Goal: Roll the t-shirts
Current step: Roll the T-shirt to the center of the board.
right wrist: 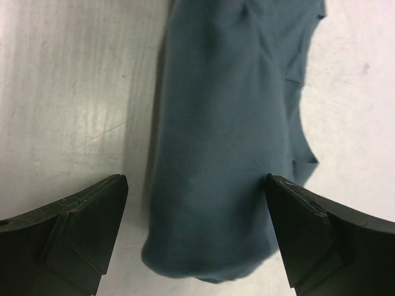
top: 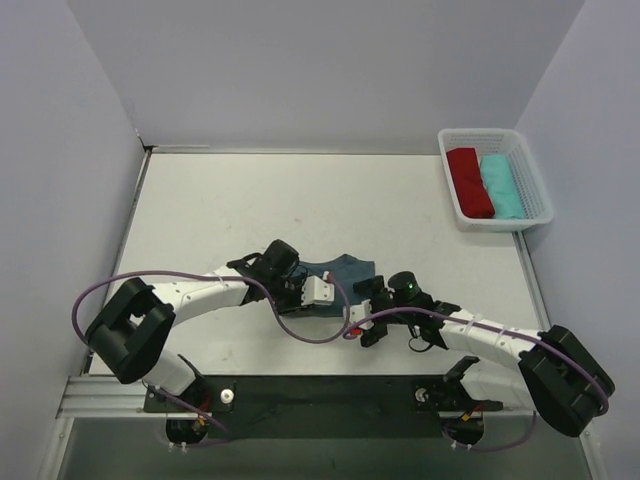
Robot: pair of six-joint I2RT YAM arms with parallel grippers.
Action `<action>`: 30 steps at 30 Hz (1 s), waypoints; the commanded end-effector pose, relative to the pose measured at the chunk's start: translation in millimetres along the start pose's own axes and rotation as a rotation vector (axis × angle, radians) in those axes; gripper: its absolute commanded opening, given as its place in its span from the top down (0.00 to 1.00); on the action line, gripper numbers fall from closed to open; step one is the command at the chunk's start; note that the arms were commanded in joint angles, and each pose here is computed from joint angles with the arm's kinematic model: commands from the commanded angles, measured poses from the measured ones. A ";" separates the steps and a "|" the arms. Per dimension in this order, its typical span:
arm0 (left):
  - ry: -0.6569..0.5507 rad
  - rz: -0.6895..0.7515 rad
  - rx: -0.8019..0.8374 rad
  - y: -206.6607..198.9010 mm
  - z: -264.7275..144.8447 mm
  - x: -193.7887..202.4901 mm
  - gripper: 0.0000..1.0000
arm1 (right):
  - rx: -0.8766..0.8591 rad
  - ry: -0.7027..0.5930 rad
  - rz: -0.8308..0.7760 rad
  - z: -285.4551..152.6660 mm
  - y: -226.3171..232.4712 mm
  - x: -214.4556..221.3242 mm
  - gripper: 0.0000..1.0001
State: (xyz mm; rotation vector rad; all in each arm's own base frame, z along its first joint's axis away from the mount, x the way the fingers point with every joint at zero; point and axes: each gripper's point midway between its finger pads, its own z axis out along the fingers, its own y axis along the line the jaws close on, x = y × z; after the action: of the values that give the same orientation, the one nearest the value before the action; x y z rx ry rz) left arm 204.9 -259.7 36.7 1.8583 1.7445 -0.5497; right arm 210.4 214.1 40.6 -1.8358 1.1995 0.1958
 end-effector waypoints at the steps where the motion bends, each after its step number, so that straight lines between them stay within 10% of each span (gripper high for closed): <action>1: -0.045 -0.073 0.079 -5.4 -3.5 -13.2 0.59 | -0.033 -0.080 -0.074 10.8 8.1 -9.9 0.00; 7: -0.068 -0.100 0.124 -3.0 -7.0 -17.3 0.60 | -0.038 -0.044 0.003 19.8 1.6 -4.4 0.10; 13: -0.099 -0.216 0.214 -2.7 -18.2 -18.1 0.65 | -0.110 -0.021 0.179 14.5 -19.2 -11.5 0.81; 19: -0.111 -0.341 0.399 -12.2 -33.9 -30.4 0.89 | -0.297 0.004 0.366 -5.2 1.1 -17.6 0.85; 30: -0.078 -0.608 0.630 -13.9 -53.7 -32.1 0.94 | -0.583 0.064 0.796 -29.8 -9.6 -25.2 0.84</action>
State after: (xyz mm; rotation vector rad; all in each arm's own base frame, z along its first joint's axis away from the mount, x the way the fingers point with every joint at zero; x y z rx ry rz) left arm 204.5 -260.9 81.8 1.6612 2.1184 -1.3065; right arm 218.8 223.3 69.5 -1.7897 1.7900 0.8023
